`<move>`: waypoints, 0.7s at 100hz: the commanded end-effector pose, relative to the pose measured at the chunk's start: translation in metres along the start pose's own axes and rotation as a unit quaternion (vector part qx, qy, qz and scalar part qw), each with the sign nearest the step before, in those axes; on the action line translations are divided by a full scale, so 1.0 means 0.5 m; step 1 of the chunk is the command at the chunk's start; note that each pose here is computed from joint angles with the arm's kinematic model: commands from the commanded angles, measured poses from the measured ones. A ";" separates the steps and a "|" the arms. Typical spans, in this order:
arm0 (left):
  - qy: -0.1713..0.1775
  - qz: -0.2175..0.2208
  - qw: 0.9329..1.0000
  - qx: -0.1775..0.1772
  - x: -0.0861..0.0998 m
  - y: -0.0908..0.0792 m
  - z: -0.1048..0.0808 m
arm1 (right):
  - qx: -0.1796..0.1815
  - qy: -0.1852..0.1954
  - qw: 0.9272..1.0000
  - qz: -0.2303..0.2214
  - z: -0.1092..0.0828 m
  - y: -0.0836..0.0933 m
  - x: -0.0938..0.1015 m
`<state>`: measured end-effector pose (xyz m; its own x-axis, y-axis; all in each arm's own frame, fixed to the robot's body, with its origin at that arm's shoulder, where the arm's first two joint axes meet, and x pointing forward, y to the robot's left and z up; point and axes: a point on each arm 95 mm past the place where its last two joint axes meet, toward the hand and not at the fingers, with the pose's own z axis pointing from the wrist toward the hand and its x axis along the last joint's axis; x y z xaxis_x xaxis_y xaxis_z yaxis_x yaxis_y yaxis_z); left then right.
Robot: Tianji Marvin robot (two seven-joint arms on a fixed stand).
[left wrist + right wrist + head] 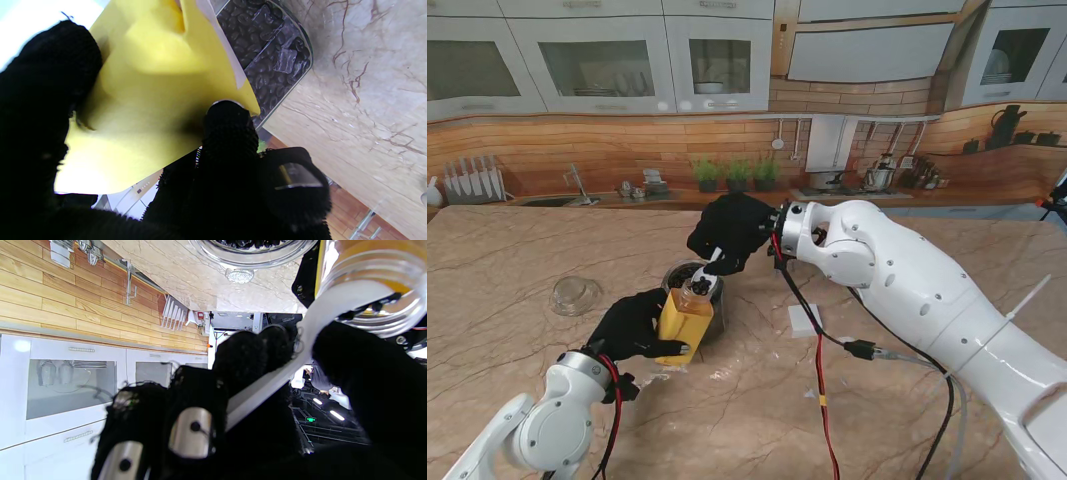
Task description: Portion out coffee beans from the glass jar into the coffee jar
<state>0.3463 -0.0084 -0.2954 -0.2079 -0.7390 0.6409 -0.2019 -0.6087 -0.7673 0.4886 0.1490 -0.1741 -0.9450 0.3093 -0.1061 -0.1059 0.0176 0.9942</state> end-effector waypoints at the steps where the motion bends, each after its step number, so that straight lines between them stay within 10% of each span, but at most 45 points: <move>1: 0.004 -0.002 1.000 -0.002 0.003 0.001 -0.001 | -0.001 0.005 1.000 -0.005 0.012 0.009 -0.002; 70: 0.001 -0.014 1.000 -0.004 0.003 0.002 -0.001 | -0.023 0.088 0.992 -0.086 0.049 0.018 -0.003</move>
<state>0.3466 -0.0070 -0.2964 -0.2045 -0.7302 0.6519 -0.2139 -0.6166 -0.7577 0.4983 0.1689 -0.1674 -0.9512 0.1488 -0.2705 -0.2717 0.0127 0.9623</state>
